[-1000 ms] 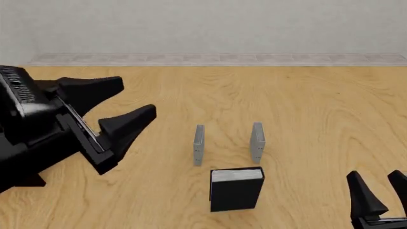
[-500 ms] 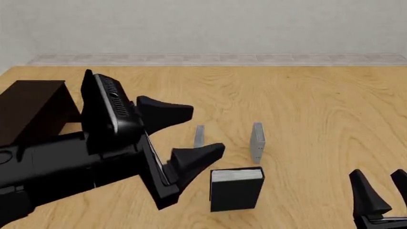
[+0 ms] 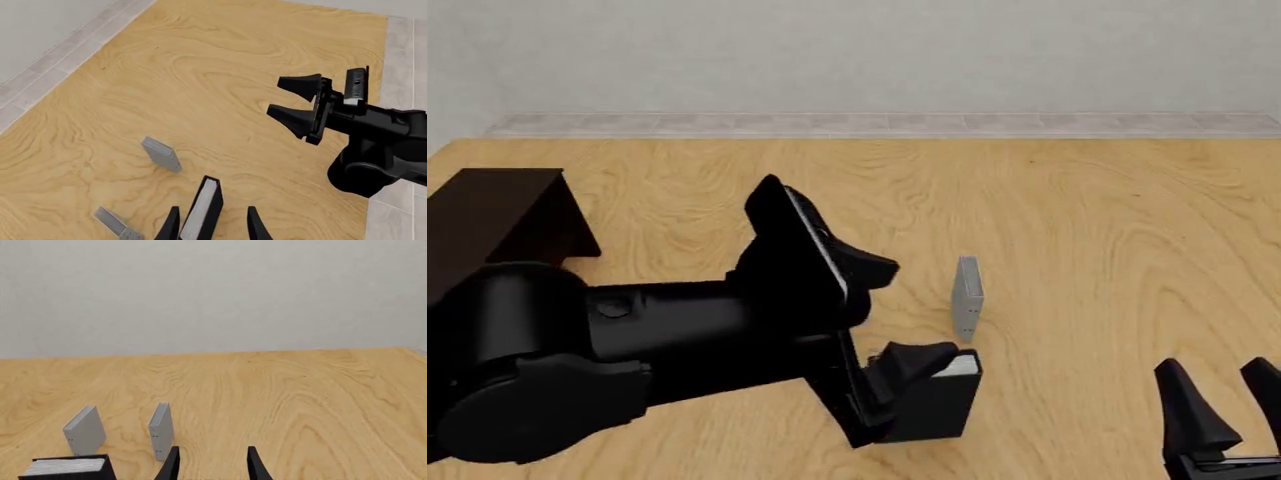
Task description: Pick up the book in the middle and place it on the cabinet shelf.
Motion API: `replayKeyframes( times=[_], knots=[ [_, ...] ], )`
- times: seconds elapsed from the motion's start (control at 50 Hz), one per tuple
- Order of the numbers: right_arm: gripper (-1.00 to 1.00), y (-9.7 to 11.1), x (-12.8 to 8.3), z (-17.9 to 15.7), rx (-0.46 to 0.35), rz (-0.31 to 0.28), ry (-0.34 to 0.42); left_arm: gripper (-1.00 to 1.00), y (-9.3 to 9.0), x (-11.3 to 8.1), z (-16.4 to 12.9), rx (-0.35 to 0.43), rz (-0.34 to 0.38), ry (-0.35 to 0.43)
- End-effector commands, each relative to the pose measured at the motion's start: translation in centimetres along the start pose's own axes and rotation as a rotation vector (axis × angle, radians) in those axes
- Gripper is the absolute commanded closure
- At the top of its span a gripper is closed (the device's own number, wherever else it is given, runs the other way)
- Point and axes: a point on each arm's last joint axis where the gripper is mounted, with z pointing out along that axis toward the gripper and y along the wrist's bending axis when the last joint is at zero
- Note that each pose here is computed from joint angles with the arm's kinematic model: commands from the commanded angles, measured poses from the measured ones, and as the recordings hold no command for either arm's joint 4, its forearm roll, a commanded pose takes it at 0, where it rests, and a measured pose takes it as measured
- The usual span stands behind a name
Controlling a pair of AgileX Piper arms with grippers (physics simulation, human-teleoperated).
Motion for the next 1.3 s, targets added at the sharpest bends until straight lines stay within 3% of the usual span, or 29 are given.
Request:
replayKeyframes(
  times=[0.02,0.32,0.8,1.12,1.18,1.3],
  knots=[
    [-1.00,0.0,0.2,0.0,-0.007,-0.004,0.005,-1.00,0.6,0.0,1.9,-0.009,0.044,0.077],
    [-1.00,0.1,0.2,0.0,-0.013,0.007,0.011,-1.00,1.0,-0.5,3.4,-0.012,0.048,0.130],
    [-1.00,0.1,0.2,0.1,-0.011,0.011,0.018,-1.00,1.6,2.4,6.9,-0.012,0.068,0.251],
    [-1.00,0.1,0.3,0.1,-0.010,0.014,0.020,-1.00,1.8,4.3,7.7,-0.021,0.027,0.288],
    [-1.00,0.0,0.3,0.1,-0.009,0.013,0.020,-1.00,2.2,5.2,8.4,-0.025,0.034,0.327],
    [-1.00,0.0,0.3,0.0,-0.005,0.014,0.023,-1.00,1.7,5.2,8.3,-0.016,0.020,0.328]
  ],
)
